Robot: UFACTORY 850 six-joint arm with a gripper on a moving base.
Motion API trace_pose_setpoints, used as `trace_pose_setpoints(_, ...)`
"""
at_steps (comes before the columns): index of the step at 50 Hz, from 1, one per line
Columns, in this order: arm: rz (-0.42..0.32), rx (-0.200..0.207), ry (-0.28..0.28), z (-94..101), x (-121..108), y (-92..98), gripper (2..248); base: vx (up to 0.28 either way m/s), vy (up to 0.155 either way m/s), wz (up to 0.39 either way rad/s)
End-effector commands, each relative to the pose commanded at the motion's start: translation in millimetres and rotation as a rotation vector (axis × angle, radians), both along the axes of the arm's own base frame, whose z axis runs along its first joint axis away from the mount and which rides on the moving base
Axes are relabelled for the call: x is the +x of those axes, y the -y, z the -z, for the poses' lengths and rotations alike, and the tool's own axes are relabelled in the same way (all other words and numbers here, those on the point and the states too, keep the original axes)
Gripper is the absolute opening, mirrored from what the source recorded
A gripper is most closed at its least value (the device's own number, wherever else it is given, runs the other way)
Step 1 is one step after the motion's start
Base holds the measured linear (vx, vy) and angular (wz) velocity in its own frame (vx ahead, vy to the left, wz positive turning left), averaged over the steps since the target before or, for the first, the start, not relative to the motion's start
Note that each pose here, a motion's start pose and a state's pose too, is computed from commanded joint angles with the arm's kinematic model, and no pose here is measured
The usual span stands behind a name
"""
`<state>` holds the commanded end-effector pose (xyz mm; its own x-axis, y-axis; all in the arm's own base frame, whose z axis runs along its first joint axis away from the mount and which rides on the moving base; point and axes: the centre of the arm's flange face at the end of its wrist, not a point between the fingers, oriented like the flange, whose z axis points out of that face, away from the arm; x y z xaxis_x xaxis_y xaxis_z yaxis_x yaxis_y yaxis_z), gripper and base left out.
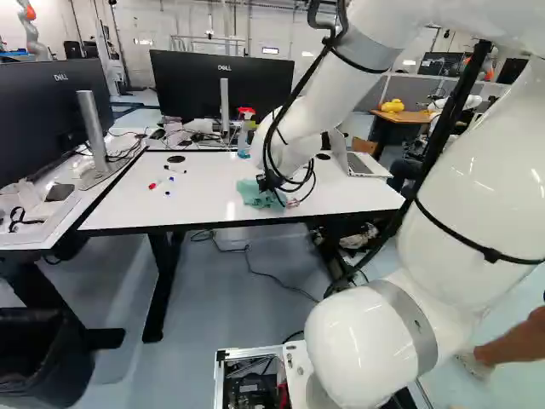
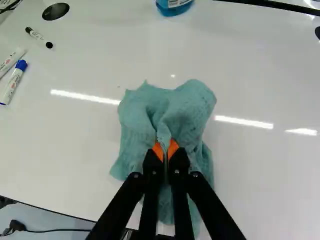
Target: Clean the table with the green towel
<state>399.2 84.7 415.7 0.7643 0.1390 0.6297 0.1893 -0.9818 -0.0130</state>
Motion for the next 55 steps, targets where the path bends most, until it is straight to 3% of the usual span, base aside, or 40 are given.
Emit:
trace_pose_setpoints(20, 0.000, -0.001, -0.005, 0.2, 1.8, -0.3, 30, 0.000, 0.000, 0.000)
trace_pose_setpoints(47, -0.030, 0.000, 0.001, -0.5, 48.8, -24.3, 30, 0.000, 0.000, 0.000)
trace_pose_setpoints(55, -0.051, 0.001, 0.003, -0.4, 52.1, -35.5, 30, 0.000, 0.000, 0.000)
